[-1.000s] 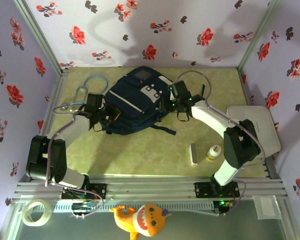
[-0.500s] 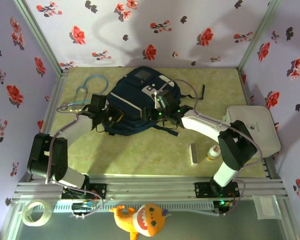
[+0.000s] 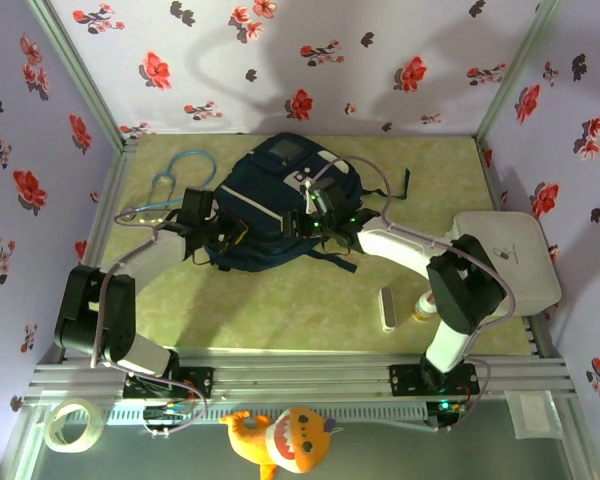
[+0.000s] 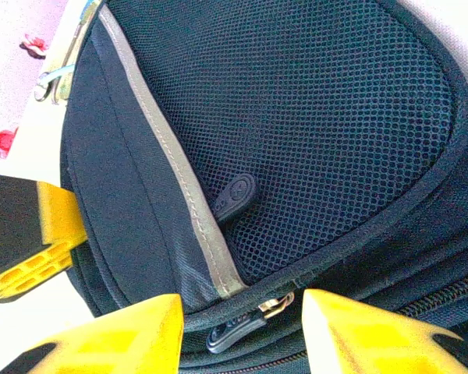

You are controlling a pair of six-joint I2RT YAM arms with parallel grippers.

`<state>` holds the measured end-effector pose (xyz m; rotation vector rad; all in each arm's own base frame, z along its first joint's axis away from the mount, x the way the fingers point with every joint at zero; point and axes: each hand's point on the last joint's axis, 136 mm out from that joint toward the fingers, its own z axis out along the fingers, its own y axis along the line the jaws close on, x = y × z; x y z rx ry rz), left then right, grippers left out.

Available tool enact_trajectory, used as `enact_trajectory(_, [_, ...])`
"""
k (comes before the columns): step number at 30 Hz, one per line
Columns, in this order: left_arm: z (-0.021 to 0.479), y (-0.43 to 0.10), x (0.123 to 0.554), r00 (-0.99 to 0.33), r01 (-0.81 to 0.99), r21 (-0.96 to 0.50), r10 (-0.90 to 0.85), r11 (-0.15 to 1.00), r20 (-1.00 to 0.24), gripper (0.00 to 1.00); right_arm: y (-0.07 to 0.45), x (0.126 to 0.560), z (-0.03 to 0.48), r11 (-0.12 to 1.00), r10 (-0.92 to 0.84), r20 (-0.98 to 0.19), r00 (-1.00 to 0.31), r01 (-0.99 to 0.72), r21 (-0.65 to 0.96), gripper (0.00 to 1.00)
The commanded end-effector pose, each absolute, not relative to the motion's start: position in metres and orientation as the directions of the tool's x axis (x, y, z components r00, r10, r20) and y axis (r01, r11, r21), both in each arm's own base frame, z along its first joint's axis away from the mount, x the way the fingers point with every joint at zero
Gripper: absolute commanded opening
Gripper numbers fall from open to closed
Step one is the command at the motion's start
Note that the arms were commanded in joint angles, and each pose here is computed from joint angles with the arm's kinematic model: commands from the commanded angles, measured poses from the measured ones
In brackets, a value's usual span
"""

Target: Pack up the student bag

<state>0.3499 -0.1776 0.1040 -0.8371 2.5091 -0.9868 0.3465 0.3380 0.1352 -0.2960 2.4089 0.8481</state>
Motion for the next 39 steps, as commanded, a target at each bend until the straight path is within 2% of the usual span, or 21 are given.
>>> enact_trajectory(1, [0.119,-0.196,0.354,-0.809,-0.349,-0.74,-0.583,0.575,-0.071,0.07,0.343,0.351,0.134,0.776,-0.055,-0.607,-0.793,-0.416,0.474,0.45])
enact_trajectory(7, [0.121,-0.197,0.354,-0.811,-0.345,-0.742,-0.581,0.575,-0.073,0.08,0.339,0.35,0.126,0.787,-0.035,-0.57,-0.821,-0.374,0.49,0.54])
enact_trajectory(15, [0.121,-0.197,0.353,-0.813,-0.342,-0.741,-0.578,0.578,-0.075,0.1,0.364,0.353,0.128,0.711,-0.008,-0.505,-0.863,-0.36,0.604,0.55])
enact_trajectory(18, [0.119,-0.194,0.351,-0.817,-0.341,-0.727,-0.571,0.596,-0.085,0.1,0.363,0.362,0.143,0.69,0.071,-0.496,-0.866,-0.316,0.651,0.55])
enact_trajectory(20, [0.117,-0.192,0.351,-0.815,-0.343,-0.72,-0.572,0.603,-0.09,0.1,0.347,0.375,0.148,0.704,0.181,-0.461,-0.868,-0.213,0.677,0.55])
enact_trajectory(23, [0.114,-0.19,0.35,-0.814,-0.348,-0.715,-0.573,0.606,-0.09,0.1,0.32,0.388,0.145,0.716,0.32,-0.392,-0.863,-0.051,0.697,0.54])
enact_trajectory(28, [0.116,-0.189,0.352,-0.816,-0.343,-0.714,-0.571,0.61,-0.096,0.11,0.304,0.399,0.127,0.716,0.4,-0.28,-0.873,0.106,0.69,0.48])
enact_trajectory(32, [0.117,-0.189,0.351,-0.816,-0.34,-0.713,-0.569,0.613,-0.099,0.12,0.313,0.404,0.117,0.693,0.402,-0.218,-0.889,0.14,0.707,0.42])
enact_trajectory(39, [0.12,-0.181,0.346,-0.816,-0.339,-0.685,-0.564,0.645,-0.128,0.19,0.331,0.407,0.129,0.634,0.385,-0.179,-0.905,0.118,0.764,0.32])
